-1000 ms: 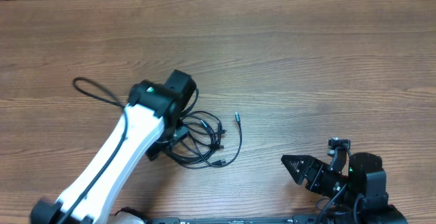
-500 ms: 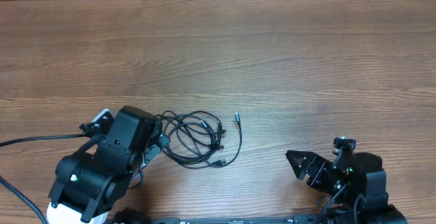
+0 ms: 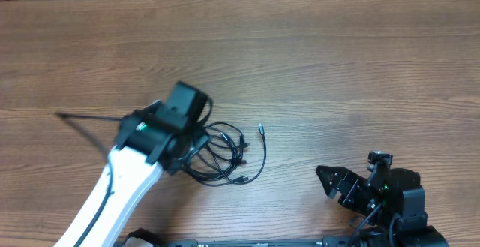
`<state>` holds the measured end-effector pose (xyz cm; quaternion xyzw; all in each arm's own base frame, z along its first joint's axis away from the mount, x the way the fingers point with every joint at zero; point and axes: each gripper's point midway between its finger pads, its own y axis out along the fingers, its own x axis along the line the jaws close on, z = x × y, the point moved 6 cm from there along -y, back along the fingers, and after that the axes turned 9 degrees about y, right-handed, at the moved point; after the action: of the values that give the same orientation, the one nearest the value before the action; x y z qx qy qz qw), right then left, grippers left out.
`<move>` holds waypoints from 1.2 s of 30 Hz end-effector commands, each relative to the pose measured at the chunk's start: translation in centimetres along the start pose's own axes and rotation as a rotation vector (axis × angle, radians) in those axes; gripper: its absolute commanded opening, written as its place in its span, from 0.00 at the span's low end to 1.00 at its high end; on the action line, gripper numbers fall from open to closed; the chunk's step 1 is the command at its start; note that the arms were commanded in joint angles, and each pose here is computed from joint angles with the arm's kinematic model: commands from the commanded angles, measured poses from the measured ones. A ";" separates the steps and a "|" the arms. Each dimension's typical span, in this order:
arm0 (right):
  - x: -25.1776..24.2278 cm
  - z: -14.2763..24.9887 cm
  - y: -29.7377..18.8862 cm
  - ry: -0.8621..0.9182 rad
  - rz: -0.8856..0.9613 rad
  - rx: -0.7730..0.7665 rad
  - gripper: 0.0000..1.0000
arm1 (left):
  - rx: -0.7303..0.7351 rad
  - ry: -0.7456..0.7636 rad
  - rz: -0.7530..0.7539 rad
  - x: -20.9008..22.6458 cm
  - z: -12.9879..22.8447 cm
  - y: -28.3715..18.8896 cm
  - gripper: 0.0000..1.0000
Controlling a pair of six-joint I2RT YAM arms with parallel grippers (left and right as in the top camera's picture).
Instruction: Untangle cables
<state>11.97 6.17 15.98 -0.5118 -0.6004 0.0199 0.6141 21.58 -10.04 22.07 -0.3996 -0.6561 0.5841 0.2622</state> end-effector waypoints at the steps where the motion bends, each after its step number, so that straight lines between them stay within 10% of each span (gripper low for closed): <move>1: 0.0 -0.1 -0.2 -0.005 0.003 -0.012 0.81 | 0.066 0.035 -0.043 -1.8 0.7 2.4 0.57; 9: -0.3 0.2 -0.2 0.003 0.018 0.001 0.82 | 0.156 0.066 -0.215 -3.1 1.2 8.3 0.56; 15: -0.3 0.1 -0.2 0.002 0.018 0.000 0.82 | 0.221 0.065 -0.244 -4.1 1.7 11.7 0.30; 36: -0.2 0.1 -0.2 0.001 0.015 -0.003 0.82 | 0.212 0.081 -0.299 -3.4 2.1 15.7 0.30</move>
<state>11.62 6.08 15.61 -0.5145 -0.5910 0.0286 0.6206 25.51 -14.44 7.79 -0.2980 -0.6276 0.5970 0.4010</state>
